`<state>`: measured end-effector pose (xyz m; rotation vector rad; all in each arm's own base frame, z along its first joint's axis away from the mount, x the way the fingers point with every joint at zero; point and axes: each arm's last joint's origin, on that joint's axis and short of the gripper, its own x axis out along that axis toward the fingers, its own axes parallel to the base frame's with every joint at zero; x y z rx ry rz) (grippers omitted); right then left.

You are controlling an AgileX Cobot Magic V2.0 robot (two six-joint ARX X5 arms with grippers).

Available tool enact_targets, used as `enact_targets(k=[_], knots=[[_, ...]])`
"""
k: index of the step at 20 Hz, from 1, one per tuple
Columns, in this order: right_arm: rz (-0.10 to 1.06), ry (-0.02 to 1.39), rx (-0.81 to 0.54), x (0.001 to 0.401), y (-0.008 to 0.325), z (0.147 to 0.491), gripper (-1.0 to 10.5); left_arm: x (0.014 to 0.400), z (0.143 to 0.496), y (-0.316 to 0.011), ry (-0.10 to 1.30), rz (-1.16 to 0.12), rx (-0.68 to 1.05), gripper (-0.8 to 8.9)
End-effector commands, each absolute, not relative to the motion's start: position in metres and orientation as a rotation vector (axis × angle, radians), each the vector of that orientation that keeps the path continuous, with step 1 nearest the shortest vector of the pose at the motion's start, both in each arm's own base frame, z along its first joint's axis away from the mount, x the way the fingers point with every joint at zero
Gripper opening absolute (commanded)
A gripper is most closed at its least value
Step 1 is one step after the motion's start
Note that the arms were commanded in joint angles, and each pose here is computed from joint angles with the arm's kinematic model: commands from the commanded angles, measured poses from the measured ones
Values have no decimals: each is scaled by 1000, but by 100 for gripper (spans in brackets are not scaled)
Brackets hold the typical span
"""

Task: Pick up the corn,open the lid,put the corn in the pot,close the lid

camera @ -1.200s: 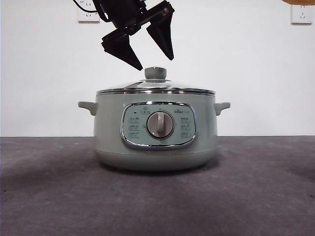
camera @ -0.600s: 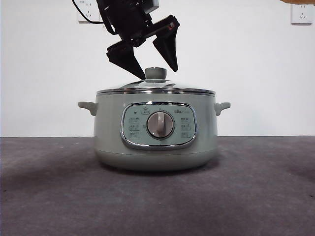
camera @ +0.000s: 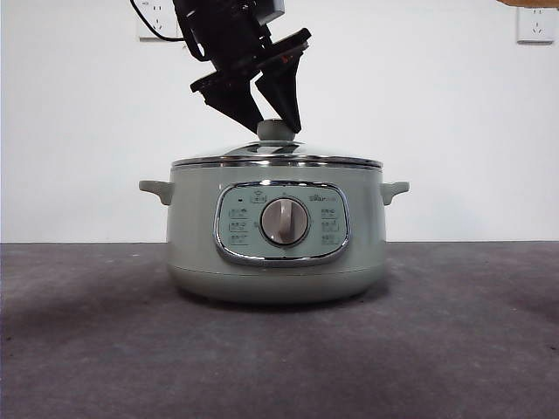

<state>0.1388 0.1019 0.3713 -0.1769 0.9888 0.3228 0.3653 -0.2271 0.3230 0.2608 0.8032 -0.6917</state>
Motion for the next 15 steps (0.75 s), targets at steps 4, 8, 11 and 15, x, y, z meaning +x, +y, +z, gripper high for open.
enact_targets(k=[4,8,11,15], knots=[[328,952,-160,141,104,374,-11,363,333,-225,758,-711,266,-13],[320,954,-136,148,109,371,-11,356,367,-215,678,-679,261,-13],[321,955,-134,158,117,367,-11,353,396,-205,636,-667,259,-13],[383,913,-82,181,137,363,-11,353,418,-187,607,-632,253,-13]])
